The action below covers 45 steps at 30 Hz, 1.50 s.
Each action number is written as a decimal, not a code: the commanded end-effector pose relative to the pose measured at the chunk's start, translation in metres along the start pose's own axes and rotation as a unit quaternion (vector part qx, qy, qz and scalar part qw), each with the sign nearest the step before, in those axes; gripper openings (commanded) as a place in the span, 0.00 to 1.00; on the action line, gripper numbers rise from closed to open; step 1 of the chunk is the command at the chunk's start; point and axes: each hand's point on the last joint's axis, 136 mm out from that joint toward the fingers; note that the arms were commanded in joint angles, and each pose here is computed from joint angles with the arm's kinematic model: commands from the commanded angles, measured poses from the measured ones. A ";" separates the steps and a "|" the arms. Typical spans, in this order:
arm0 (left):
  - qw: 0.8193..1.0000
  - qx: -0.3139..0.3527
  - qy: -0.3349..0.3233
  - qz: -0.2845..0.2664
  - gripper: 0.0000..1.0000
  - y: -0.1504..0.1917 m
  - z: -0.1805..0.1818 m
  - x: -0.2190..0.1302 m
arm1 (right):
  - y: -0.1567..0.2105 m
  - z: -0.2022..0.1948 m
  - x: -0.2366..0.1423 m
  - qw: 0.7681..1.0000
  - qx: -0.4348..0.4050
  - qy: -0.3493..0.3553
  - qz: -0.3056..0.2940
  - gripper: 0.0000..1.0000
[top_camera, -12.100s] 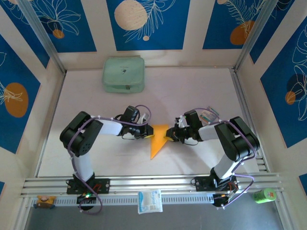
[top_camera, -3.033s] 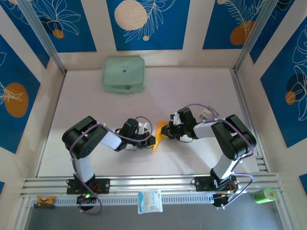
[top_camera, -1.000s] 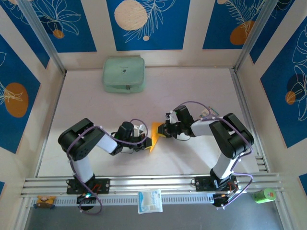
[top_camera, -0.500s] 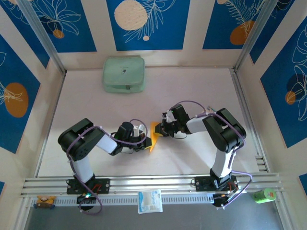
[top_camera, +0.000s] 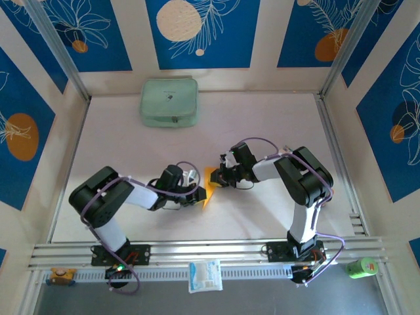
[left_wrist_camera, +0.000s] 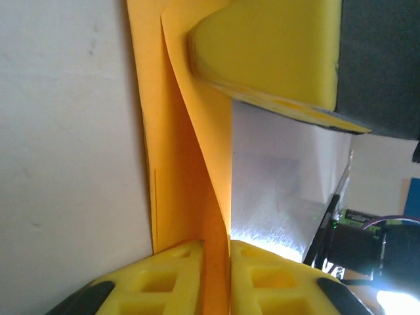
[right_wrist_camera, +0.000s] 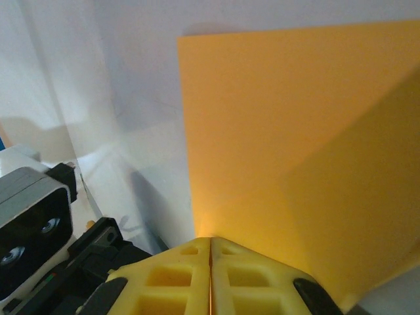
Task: Fold a paper plane with a square sheet of paper (pick it up from the middle)
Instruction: Fold the wing for the fifth time at the center of the table.
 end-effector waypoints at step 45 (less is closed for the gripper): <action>0.981 0.030 -0.053 0.183 0.10 0.076 0.018 -0.019 | 0.019 -0.069 0.010 0.989 0.076 0.125 0.010 0.08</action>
Point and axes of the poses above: each hand's point on the last joint's axis, 136 mm out from that joint toward the fingers, its own x axis out along the fingers, its own z axis along the line the jaws close on, y = z × x, and after that the axes turned 3 degrees about x, right-handed
